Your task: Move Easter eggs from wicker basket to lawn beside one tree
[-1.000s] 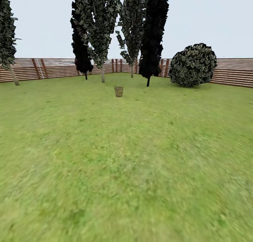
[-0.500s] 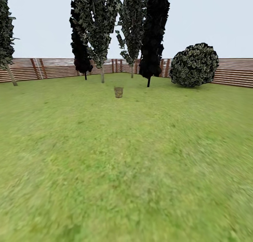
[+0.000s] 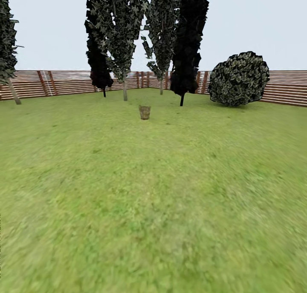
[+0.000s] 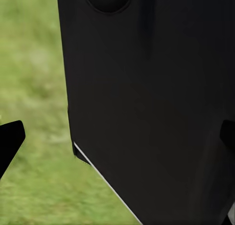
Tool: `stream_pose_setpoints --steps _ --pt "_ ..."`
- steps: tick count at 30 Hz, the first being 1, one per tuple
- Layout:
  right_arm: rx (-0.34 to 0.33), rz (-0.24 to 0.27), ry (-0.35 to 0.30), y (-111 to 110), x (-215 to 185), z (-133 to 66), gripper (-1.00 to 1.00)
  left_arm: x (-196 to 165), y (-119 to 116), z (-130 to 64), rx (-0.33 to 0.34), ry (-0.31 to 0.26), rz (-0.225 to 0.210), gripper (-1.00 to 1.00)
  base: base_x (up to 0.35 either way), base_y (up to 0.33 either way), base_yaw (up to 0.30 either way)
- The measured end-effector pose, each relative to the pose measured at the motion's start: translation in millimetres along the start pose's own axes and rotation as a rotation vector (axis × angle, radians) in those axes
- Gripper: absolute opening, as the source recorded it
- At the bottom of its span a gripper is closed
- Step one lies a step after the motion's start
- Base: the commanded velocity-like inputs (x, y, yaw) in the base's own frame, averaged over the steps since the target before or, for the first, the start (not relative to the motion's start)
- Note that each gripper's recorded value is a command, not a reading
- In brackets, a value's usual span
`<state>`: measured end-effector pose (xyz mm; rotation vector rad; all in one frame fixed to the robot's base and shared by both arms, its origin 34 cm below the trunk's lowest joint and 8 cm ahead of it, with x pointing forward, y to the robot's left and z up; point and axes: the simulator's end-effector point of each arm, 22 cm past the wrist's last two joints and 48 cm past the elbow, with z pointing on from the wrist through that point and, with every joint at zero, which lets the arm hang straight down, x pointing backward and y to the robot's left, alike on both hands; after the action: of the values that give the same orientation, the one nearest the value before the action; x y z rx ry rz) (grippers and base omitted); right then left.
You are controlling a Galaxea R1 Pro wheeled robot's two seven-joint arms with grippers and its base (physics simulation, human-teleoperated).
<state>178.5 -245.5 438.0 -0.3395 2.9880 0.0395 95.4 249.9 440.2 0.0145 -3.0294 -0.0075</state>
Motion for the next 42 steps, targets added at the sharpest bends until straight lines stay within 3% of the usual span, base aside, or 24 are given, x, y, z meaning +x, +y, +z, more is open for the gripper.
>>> stream_pose_setpoints --steps 10,42 --pt "0.002 0.001 0.0 -1.1 0.3 0.0 1.0 0.0 0.3 0.0 0.0 0.0 0.0 1.0 0.32 0.0 0.223" --pt "0.005 0.007 0.001 -2.9 1.0 -0.1 1.0 -0.1 -0.3 0.0 0.0 0.0 0.001 1.0 0.32 0.0 0.004"
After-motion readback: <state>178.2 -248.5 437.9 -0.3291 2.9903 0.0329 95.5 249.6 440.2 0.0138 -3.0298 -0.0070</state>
